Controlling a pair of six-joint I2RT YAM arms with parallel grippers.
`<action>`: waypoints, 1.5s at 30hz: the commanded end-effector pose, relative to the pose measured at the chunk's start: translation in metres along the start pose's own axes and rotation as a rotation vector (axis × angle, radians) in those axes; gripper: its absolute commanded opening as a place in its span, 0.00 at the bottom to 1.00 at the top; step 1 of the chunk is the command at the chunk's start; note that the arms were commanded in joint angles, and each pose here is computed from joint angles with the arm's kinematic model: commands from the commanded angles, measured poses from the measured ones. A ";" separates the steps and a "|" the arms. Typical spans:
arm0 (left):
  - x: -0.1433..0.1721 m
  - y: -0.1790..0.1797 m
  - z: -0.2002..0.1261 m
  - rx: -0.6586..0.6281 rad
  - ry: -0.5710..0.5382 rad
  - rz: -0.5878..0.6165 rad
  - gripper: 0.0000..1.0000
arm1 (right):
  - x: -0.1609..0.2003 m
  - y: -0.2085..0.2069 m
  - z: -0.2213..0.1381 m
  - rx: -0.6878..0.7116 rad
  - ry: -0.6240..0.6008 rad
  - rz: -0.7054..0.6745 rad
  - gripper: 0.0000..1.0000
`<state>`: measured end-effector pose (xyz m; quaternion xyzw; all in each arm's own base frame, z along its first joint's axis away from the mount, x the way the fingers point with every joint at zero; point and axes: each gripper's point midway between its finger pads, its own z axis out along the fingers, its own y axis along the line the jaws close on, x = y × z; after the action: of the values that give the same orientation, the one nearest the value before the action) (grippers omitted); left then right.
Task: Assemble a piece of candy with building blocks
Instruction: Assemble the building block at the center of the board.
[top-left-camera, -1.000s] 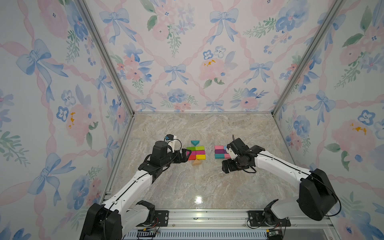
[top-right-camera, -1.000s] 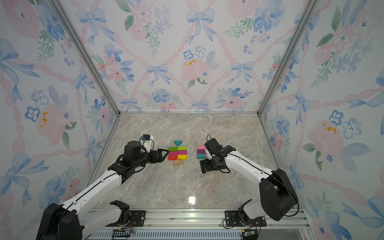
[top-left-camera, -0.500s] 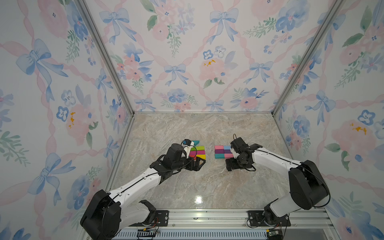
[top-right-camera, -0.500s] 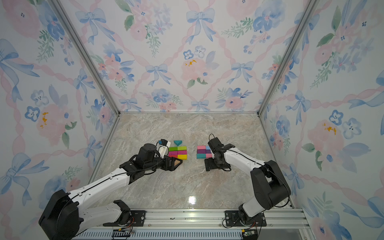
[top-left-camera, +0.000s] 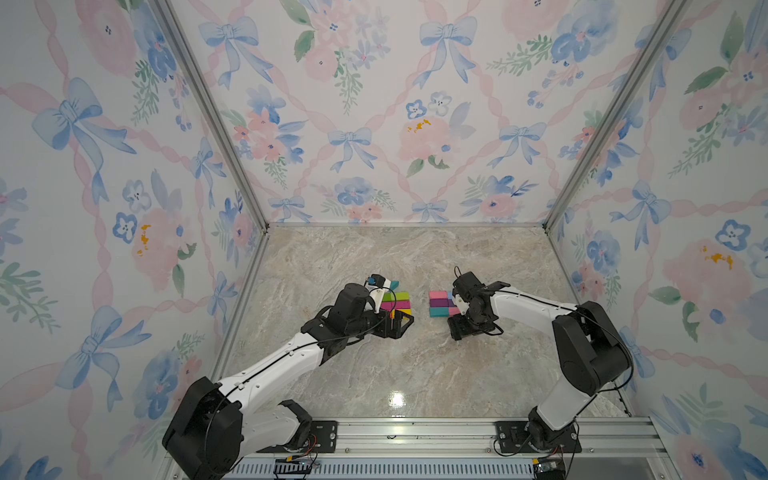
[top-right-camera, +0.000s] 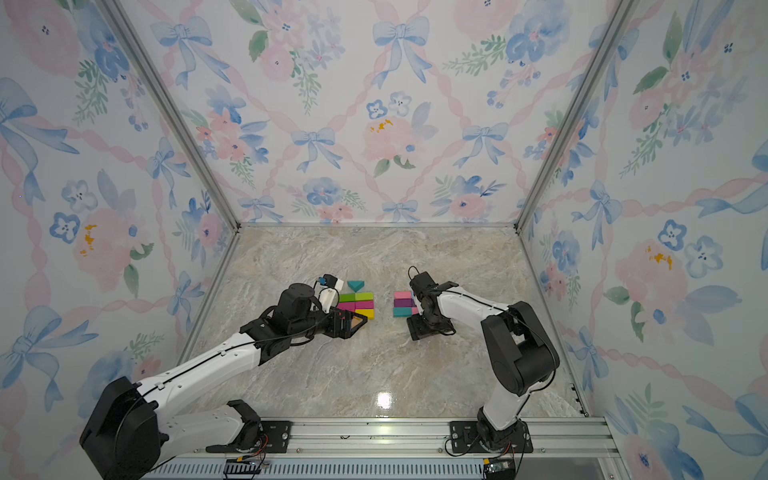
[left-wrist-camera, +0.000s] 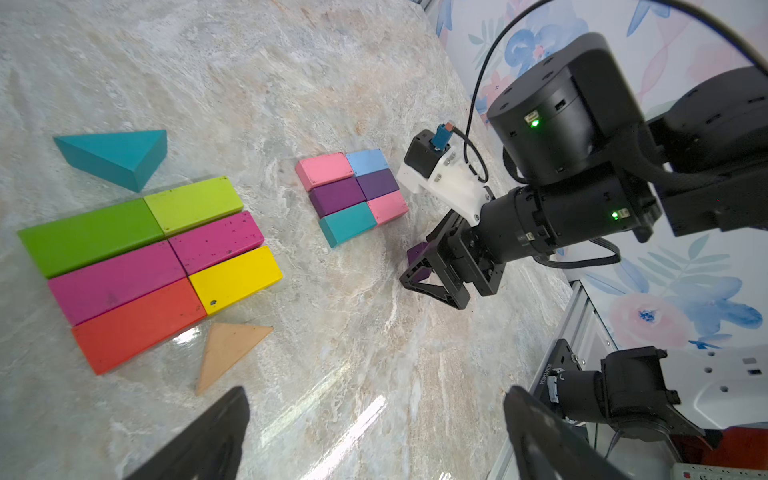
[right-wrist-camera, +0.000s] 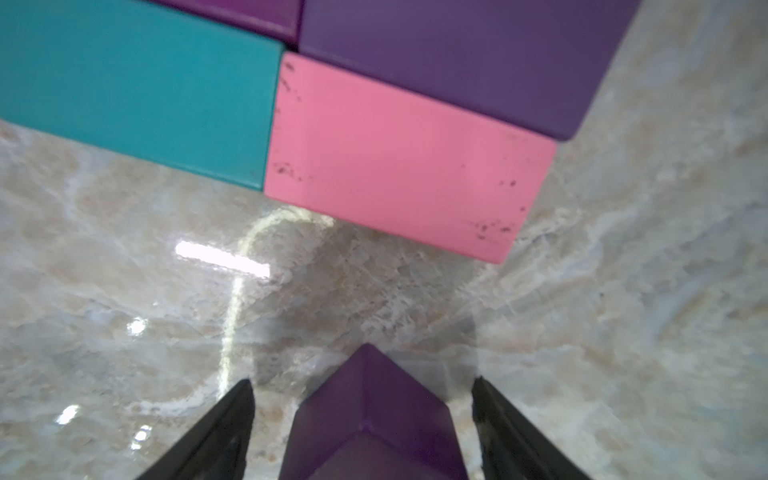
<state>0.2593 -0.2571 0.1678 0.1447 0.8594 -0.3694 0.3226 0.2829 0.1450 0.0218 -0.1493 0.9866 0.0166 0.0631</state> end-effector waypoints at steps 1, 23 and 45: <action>-0.006 -0.005 0.001 0.007 -0.004 0.023 0.98 | 0.001 -0.004 -0.002 0.015 0.016 -0.015 0.79; -0.013 0.008 -0.007 -0.020 -0.034 0.001 0.98 | 0.009 0.011 0.000 0.068 0.047 -0.067 0.57; -0.018 0.034 -0.029 -0.032 -0.083 -0.041 0.98 | -0.016 0.034 0.016 0.035 0.012 0.054 0.52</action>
<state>0.2806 -0.2144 0.1721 0.0919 0.8591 -0.3627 0.3492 0.2895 0.1791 0.0218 -0.1367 0.9883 0.0005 0.0674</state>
